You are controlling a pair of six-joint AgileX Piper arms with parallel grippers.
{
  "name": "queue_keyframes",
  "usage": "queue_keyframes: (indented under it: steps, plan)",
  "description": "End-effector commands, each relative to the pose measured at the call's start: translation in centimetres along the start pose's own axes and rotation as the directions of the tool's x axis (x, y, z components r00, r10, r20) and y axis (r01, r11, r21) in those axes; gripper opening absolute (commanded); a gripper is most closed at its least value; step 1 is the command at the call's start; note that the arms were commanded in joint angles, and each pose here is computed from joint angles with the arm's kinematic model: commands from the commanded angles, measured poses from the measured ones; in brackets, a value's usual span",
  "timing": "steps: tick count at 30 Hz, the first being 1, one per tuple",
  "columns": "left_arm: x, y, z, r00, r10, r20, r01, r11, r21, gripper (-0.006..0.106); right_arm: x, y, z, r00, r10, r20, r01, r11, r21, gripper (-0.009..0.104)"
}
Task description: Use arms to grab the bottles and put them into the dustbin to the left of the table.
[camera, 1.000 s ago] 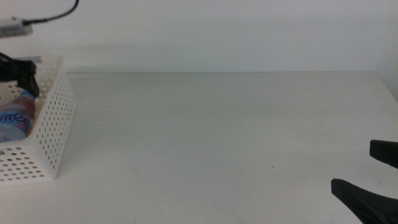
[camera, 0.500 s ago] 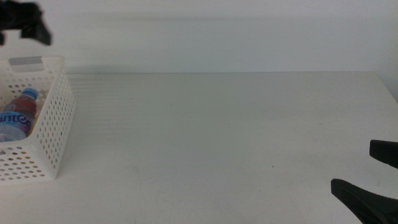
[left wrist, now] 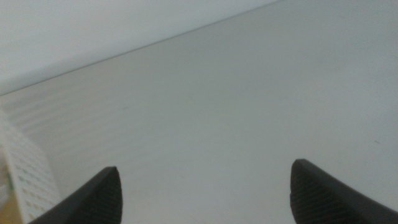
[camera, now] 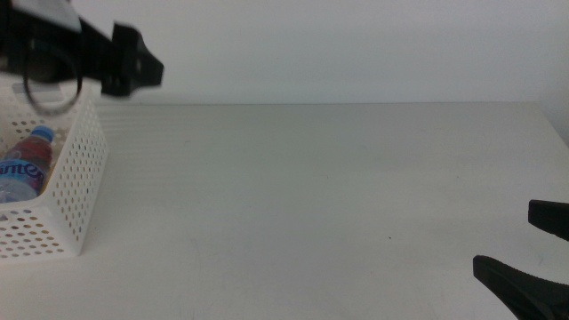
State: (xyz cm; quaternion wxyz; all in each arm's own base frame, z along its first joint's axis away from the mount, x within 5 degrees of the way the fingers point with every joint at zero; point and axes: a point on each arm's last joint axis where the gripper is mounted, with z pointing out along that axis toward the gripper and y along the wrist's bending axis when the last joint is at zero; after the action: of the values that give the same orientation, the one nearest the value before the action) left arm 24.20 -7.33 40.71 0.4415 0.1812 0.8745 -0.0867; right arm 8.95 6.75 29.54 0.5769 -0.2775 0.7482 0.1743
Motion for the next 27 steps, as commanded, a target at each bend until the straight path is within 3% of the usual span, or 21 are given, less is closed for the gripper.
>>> queue_keyframes:
  steps: [1,11,27]
  plan:
    - [-0.3,-1.1,-2.3,0.989,0.008,0.149,-0.011,1.000,0.018,0.085,-1.7,-0.2,-0.3,0.994,-0.015,0.105,0.013,1.000,0.016,0.070]
    - [3.7,-2.0,-4.1,0.974,0.014,0.226,-0.018,1.000,0.020,0.085,-1.7,-0.2,-0.3,0.994,-0.015,0.105,0.013,1.000,0.016,0.070]
    - [4.1,-2.1,-4.2,0.974,0.001,0.227,-0.008,1.000,0.028,0.085,-1.8,-0.2,-0.8,0.992,-0.015,0.124,0.012,1.000,0.020,0.070]
